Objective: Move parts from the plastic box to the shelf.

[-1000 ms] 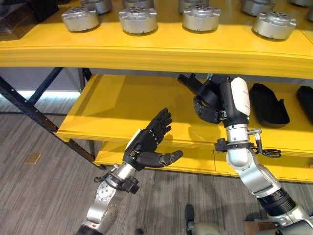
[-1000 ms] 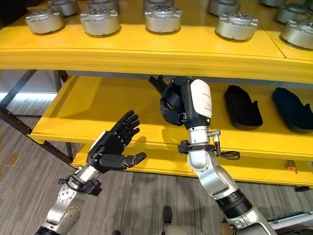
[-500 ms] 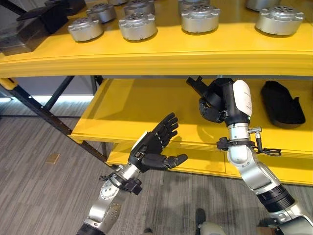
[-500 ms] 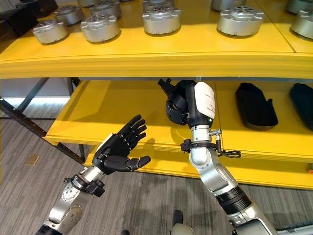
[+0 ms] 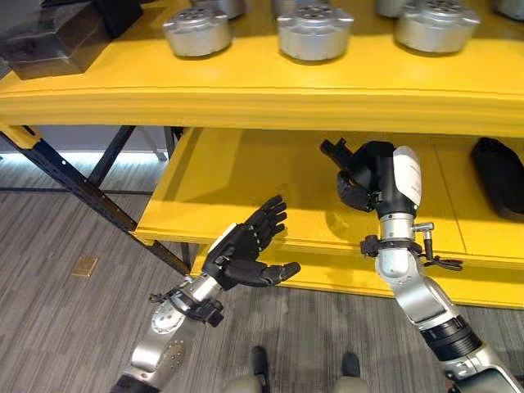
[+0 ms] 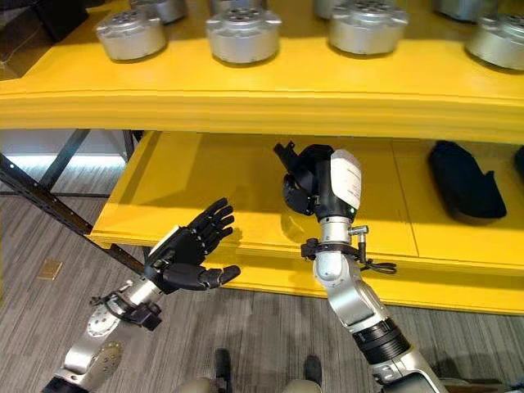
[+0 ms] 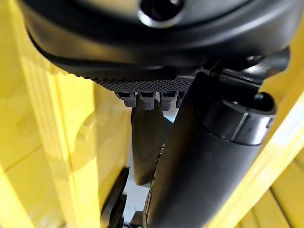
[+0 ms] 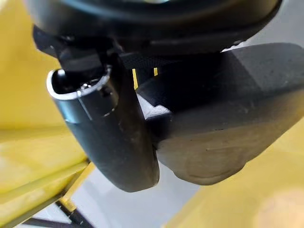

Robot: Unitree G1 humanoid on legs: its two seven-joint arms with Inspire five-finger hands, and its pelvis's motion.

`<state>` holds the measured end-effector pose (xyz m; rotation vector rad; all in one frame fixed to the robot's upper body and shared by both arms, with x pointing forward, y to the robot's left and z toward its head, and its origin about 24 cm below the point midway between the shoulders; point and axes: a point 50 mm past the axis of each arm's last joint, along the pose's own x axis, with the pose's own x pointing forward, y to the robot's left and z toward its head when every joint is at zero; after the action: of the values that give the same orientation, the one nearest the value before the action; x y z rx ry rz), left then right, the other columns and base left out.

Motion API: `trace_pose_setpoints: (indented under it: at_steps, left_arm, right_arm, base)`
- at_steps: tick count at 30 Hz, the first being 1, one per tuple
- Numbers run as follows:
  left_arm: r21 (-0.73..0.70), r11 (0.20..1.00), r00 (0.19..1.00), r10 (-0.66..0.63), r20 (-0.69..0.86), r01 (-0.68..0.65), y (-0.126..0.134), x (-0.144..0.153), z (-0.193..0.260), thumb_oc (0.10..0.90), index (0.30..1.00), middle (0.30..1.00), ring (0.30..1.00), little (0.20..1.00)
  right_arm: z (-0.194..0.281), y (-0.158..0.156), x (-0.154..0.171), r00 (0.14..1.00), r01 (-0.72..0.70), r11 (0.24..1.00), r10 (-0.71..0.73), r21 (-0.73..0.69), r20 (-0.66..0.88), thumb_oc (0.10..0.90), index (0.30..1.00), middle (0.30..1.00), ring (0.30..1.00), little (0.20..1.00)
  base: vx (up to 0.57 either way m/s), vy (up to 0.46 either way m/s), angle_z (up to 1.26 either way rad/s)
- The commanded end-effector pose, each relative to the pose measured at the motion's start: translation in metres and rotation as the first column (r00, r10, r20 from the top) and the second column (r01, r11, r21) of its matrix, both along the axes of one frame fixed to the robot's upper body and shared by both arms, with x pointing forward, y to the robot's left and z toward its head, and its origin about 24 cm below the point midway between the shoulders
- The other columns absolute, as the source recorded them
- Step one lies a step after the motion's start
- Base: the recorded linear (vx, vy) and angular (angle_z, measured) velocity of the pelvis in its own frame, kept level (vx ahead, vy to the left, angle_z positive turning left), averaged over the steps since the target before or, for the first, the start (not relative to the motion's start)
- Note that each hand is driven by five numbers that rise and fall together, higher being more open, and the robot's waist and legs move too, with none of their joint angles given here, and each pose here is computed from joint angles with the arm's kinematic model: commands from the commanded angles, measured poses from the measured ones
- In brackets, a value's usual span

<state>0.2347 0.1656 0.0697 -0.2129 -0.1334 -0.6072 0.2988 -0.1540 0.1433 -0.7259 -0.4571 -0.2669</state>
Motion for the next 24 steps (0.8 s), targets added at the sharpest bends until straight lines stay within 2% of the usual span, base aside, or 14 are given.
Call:
trace_pose_setpoints:
  at_steps: [1, 6, 15, 24]
  left_arm:
    - [-0.104, 0.991, 0.977, -0.061, 0.202, 0.083, -0.012, -0.001, 0.034, 0.9, 1.0, 1.0, 1.0, 1.0]
    - [-0.102, 0.99, 0.98, -0.078, 0.185, 0.098, -0.012, -0.002, 0.031, 0.9, 1.0, 1.0, 1.0, 1.0]
    - [-0.114, 0.987, 0.986, -0.097, 0.135, 0.113, -0.017, -0.006, 0.021, 0.9, 1.0, 1.0, 1.0, 1.0]
    - [-0.147, 0.979, 0.979, -0.117, 0.166, 0.142, -0.02, -0.002, 0.033, 0.9, 1.0, 1.0, 1.0, 1.0]
  right_arm:
    - [0.074, 0.009, -0.006, 0.922, -0.007, 0.999, 0.019, -0.033, 0.386, 0.4, 0.3, 0.3, 0.3, 0.3]
    - [0.077, 0.006, -0.004, 0.914, 0.014, 0.999, 0.001, -0.034, 0.406, 0.4, 0.3, 0.3, 0.3, 0.3]
    - [0.063, -0.007, 0.007, 0.937, 0.081, 0.995, -0.055, -0.062, 0.345, 0.4, 0.3, 0.3, 0.3, 0.3]
    - [0.072, -0.043, 0.02, 0.928, 0.262, 0.954, -0.207, -0.145, 0.31, 0.4, 0.3, 0.3, 0.3, 0.3]
  base:
    - [0.1, -0.024, 0.16]
    - [0.03, -0.024, 0.01]
    - [0.03, -0.014, -0.09]
    - [-0.07, 0.026, 0.02]
